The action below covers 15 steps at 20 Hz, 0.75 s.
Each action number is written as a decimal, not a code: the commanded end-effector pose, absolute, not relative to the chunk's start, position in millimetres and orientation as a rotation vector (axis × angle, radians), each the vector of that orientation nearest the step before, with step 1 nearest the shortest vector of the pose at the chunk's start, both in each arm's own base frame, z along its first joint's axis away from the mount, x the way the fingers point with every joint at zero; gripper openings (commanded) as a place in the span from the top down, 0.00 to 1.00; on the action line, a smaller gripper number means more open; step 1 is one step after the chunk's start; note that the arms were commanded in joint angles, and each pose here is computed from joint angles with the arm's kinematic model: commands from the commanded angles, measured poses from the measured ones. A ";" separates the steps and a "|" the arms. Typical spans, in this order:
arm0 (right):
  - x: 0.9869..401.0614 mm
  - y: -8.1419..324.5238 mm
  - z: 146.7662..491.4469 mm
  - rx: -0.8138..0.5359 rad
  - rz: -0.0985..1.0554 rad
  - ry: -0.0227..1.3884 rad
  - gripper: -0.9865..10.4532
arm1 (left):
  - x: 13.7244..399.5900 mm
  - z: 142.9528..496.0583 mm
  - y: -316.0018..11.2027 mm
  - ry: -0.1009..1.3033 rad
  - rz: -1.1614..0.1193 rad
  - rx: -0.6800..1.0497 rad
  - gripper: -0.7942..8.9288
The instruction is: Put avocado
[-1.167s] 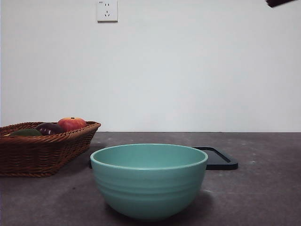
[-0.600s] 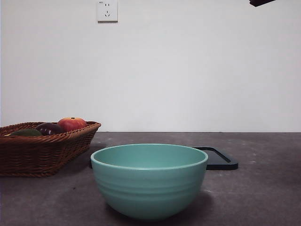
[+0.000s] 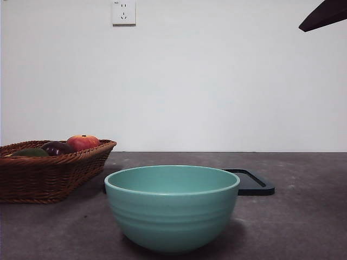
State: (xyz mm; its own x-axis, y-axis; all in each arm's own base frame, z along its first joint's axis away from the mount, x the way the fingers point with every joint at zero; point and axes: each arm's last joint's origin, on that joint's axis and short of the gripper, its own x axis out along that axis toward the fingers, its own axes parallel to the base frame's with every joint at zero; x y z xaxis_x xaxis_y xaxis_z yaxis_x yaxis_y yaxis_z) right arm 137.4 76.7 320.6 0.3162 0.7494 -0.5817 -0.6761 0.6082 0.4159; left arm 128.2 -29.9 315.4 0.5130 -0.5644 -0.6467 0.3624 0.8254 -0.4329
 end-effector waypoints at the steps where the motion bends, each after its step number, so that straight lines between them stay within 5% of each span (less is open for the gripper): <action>1: 138.7 78.2 325.6 0.091 0.951 0.805 0.55 | 142.2 317.8 -31.8 0.849 -0.517 -0.227 0.43; 15: 138.6 78.2 325.6 0.094 0.950 0.807 0.55 | 261.7 265.3 -70.0 1.081 -0.247 0.030 0.44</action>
